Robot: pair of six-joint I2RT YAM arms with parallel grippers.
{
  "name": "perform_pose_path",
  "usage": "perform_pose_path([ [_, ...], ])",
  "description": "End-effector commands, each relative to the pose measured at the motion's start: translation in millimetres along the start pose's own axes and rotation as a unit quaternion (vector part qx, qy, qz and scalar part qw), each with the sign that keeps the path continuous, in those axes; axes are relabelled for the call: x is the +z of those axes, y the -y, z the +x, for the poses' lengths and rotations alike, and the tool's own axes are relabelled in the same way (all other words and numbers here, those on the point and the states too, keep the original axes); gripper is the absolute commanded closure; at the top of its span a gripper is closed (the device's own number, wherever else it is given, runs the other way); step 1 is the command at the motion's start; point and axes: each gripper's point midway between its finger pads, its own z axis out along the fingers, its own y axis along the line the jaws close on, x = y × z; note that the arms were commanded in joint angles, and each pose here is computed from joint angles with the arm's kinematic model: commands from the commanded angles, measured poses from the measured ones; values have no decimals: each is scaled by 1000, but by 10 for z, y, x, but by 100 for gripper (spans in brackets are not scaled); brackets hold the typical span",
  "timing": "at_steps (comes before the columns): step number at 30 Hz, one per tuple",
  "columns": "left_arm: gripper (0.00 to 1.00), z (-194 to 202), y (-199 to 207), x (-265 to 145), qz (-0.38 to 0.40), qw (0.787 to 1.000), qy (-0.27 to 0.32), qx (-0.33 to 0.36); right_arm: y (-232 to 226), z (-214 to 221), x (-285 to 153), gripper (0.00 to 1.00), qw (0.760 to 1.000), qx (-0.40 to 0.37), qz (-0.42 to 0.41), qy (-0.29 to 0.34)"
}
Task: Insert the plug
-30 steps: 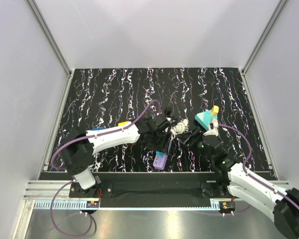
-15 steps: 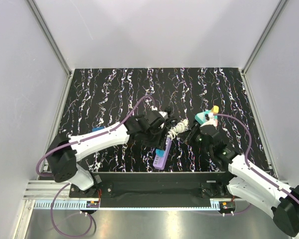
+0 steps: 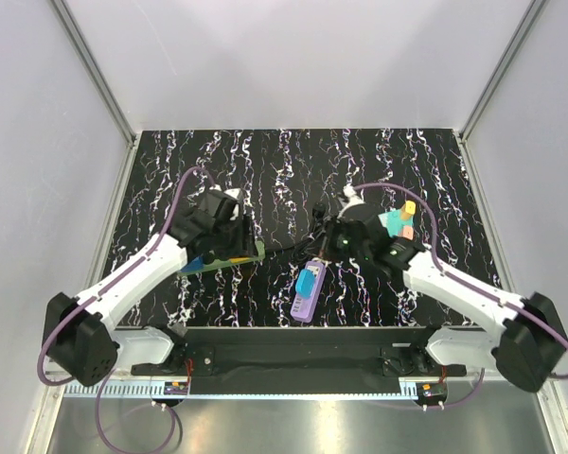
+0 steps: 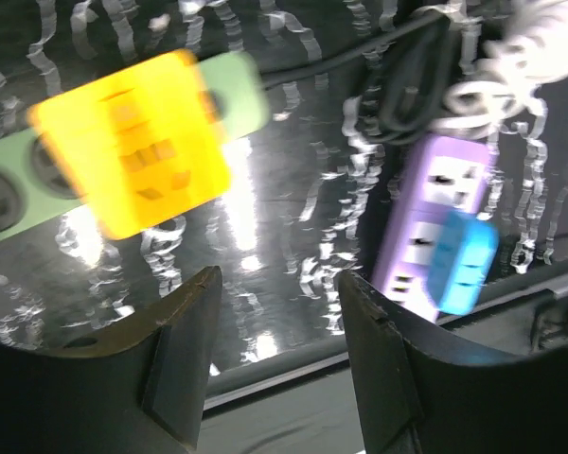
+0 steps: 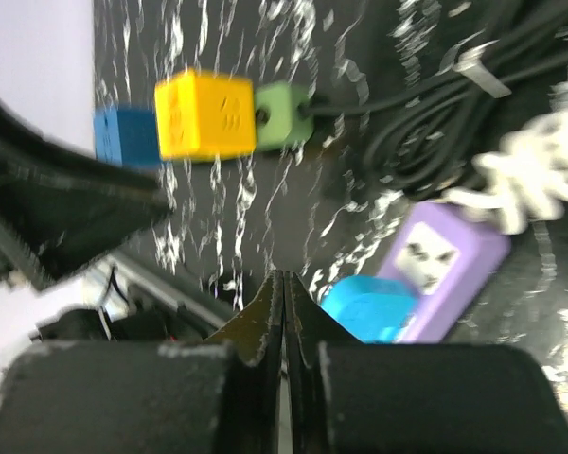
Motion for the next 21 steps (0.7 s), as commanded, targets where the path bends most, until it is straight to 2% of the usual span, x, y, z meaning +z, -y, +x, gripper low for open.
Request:
perform_pose_path([
  [1, 44, 1, -60, -53, 28, 999, 10, 12, -274, 120, 70, 96, 998, -47, -11, -40],
  [2, 44, 24, -107, -39, 27, 1000, 11, 8, -295, 264, 157, 96, 996, -58, -7, -62],
  [7, 44, 105, -167, 4, 34, 999, 5, 5, -384, 417, 300, 99, 993, -81, 8, -91],
  [15, 44, 154, -229, 45, 31, 1000, 0, 3, 282, 837, 279, 100, 988, -58, 74, -122],
  [21, 44, 116, -188, 59, 36, 999, -2, -4, 395, 831, 122, 100, 991, -48, 79, -101],
])
